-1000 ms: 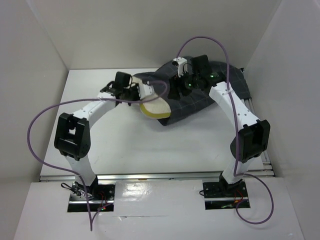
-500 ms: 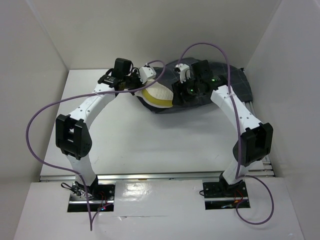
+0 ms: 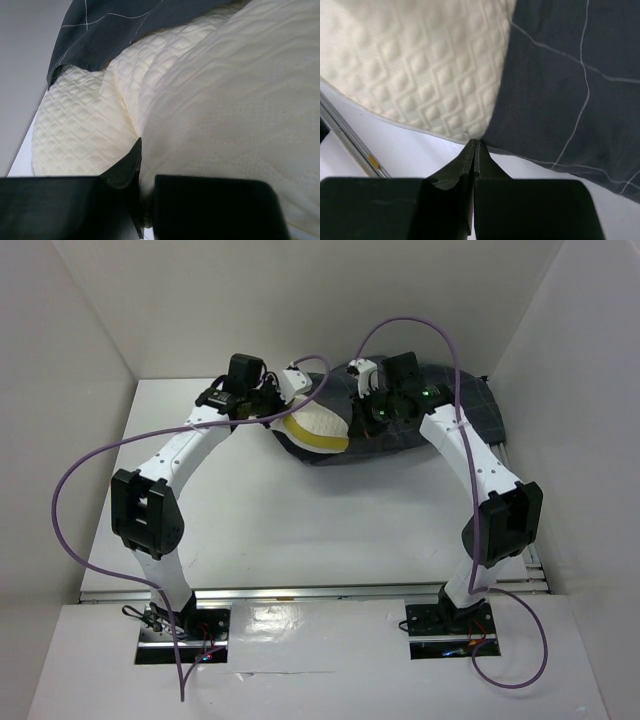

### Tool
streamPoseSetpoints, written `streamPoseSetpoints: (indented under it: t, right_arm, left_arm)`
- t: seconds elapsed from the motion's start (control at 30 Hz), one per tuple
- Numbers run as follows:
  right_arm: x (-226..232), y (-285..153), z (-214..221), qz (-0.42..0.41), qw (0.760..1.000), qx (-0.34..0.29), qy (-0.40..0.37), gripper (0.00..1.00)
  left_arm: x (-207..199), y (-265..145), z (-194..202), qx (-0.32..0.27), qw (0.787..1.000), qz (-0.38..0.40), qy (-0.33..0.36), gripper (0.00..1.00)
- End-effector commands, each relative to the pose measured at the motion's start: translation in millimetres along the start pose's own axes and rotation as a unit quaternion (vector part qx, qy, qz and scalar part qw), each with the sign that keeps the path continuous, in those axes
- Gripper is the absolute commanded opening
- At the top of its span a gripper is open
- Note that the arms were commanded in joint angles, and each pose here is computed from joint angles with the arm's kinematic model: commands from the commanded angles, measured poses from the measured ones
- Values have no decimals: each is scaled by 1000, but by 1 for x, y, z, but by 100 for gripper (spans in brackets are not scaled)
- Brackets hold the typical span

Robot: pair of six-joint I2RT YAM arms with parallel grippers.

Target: Put the pillow into the pillowcase

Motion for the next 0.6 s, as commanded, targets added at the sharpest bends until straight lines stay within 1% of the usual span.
streamPoseSetpoints:
  t: [0.0, 0.07, 0.1, 0.13, 0.17, 0.2, 0.27, 0.3, 0.33, 0.37, 0.4, 0.43, 0.47, 0.57]
  right_arm:
    - [22, -17, -43, -45, 997, -58, -30, 0]
    - [21, -15, -42, -46, 997, -54, -28, 0]
    - [19, -16, -45, -36, 997, -58, -30, 14]
    - [16, -15, -42, -30, 998, -53, -27, 22]
    - [16, -15, -42, -30, 998, -53, -23, 28]
    - [12, -12, -38, -18, 999, -47, -19, 32]
    - [7, -8, -30, -7, 999, -35, -13, 32]
    - [0, -4, -22, 9, 1000, -25, -9, 35]
    - [-4, -2, -21, 20, 999, -24, -8, 39]
    - [-8, -3, -21, 32, 999, -23, -8, 48]
    - [-17, -1, -19, 57, 998, -22, -8, 53]
    - [-20, 1, -14, 67, 998, -16, 0, 55]
    - [-22, -2, -18, 77, 997, -25, -4, 57]
    - [-31, -1, -10, 105, 994, -17, 5, 57]
  left_arm:
    - [16, -19, -39, -62, 997, -44, -11, 0]
    - [11, -13, -39, -60, 997, -37, -15, 0]
    - [12, -13, -38, -57, 997, -41, -15, 0]
    - [13, -13, -39, -61, 997, -44, -14, 0]
    - [10, -12, -42, -62, 997, -40, -12, 0]
    - [10, -12, -42, -62, 997, -40, -12, 0]
    - [11, -12, -41, -60, 997, -44, -12, 0]
    - [13, -14, -45, -64, 997, -47, -10, 0]
    - [13, -14, -45, -64, 997, -47, -10, 0]
    - [13, -14, -45, -64, 997, -47, -10, 0]
    - [9, -13, -48, -66, 997, -43, -8, 0]
    - [10, -17, -50, -69, 997, -46, -2, 0]
    - [10, -17, -50, -69, 997, -46, -2, 0]
    - [12, -17, -50, -67, 997, -50, -3, 0]
Point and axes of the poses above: each gripper's point midway between its finger pads, its own y axis out along the fingers, its own x axis along the line the jaws close on, z = x × y, the point moved 2 cm from there along -y, back along the fingers, and after that the axes turned 2 degrees about y, right-handed, at the moved point
